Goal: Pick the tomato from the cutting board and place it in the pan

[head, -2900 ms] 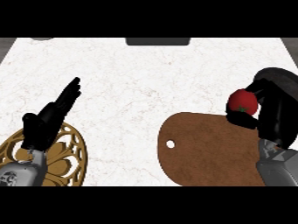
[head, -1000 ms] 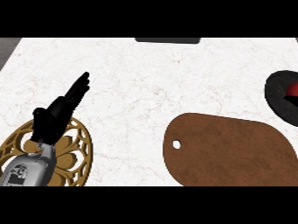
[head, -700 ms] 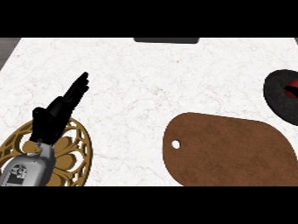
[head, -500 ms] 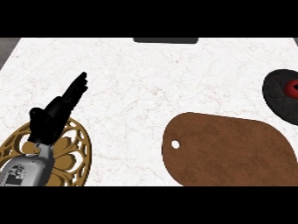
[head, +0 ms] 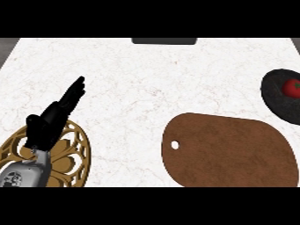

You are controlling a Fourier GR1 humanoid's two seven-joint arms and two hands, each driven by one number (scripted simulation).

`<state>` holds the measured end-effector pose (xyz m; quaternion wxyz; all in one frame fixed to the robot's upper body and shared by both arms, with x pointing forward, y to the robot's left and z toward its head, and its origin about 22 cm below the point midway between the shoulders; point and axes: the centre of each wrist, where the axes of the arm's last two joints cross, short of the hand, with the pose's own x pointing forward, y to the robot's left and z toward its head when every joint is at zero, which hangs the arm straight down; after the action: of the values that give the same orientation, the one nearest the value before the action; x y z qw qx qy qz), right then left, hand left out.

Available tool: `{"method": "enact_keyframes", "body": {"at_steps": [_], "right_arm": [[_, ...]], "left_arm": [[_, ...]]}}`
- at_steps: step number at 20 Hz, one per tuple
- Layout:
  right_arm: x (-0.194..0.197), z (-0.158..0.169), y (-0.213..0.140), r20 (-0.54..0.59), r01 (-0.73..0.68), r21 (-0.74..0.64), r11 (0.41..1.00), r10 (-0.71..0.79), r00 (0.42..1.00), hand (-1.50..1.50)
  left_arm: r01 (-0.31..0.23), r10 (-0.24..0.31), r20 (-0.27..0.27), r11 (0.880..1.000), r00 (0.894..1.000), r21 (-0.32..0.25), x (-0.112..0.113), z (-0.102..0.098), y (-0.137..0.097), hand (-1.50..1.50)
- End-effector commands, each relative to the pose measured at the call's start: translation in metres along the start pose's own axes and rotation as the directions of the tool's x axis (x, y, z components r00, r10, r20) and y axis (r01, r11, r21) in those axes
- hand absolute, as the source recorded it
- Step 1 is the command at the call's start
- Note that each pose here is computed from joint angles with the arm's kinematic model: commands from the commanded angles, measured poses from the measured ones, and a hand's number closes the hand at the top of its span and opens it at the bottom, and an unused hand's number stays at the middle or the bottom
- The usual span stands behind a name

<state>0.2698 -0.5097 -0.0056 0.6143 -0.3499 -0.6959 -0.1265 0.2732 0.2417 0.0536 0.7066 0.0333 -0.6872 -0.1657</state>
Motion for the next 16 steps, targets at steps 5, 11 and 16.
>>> {"method": "enact_keyframes", "body": {"at_steps": [5, 11, 16], "right_arm": [[-0.038, 0.044, -0.044, 0.091, 0.046, 0.027, 0.999, -0.048, 0.995, -1.50], [-0.057, 0.069, -0.044, 0.089, 0.082, 0.041, 0.996, -0.085, 0.992, -1.50], [-0.071, 0.090, -0.014, 0.115, 0.084, 0.063, 0.994, -0.091, 0.989, -1.50]], "left_arm": [[-0.020, 0.020, -0.018, 1.000, 1.000, 0.003, -0.003, 0.002, 0.027, 0.00], [-0.005, 0.005, -0.018, 1.000, 1.000, 0.018, 0.005, -0.007, -0.001, 0.00], [0.008, -0.007, -0.025, 1.000, 1.000, 0.023, -0.001, 0.001, -0.007, 0.00]]}}
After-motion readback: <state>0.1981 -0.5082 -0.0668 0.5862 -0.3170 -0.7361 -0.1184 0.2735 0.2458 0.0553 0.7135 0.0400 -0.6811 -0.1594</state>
